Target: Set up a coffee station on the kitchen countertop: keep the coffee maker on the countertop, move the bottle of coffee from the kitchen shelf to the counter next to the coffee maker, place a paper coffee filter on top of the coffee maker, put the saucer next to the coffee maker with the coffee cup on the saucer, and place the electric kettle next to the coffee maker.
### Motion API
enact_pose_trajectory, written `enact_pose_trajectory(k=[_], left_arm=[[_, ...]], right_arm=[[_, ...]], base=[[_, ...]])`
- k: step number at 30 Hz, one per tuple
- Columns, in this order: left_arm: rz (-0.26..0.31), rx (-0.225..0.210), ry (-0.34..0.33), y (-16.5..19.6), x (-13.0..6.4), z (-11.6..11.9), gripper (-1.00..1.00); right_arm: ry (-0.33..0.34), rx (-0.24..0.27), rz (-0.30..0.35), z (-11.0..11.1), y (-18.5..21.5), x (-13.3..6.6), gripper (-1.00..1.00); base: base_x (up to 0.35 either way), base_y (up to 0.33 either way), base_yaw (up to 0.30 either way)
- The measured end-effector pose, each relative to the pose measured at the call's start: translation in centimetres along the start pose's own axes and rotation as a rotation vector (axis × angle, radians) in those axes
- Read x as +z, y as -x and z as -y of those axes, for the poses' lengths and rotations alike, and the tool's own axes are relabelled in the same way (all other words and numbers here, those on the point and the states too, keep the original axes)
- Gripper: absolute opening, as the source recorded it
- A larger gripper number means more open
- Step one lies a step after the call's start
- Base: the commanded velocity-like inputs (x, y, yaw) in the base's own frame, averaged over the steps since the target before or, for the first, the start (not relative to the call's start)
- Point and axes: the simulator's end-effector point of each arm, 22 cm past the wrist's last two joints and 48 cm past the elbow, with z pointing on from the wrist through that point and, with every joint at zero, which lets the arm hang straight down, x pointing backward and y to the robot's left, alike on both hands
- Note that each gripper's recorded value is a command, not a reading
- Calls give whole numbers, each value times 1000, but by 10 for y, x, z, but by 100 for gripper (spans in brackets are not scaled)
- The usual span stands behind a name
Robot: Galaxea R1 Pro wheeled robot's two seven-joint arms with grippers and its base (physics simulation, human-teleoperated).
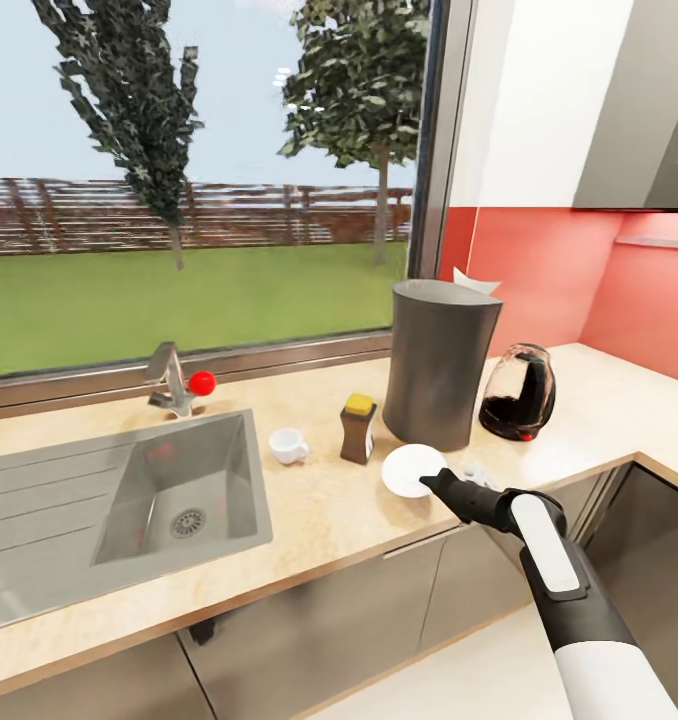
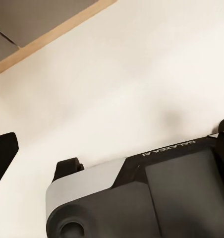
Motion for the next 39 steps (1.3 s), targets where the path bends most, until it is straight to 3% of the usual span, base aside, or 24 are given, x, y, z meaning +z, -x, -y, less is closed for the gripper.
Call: enact_pose_trajectory(k=[8, 9, 13, 28, 39], left_arm=[[0, 0, 0, 0, 0, 0, 100], [0, 0, 0, 0, 0, 0, 100], [0, 0, 0, 0, 0, 0, 100], [0, 0, 0, 0, 0, 0, 100], [1, 0, 0, 0, 0, 0, 100]], right_arm=[[-15, 2, -6, 5, -2, 2, -100], [-71, -1, -7, 18, -2, 1, 100], [-97, 5, -7, 23, -3, 1, 100], [-94, 3, -2, 21, -1, 0, 100], [-78, -10, 14, 12, 5, -4, 100]], base=[[14, 0, 0], [0, 0, 0], [0, 0, 0], [-37, -11, 0], [-58, -252, 0]])
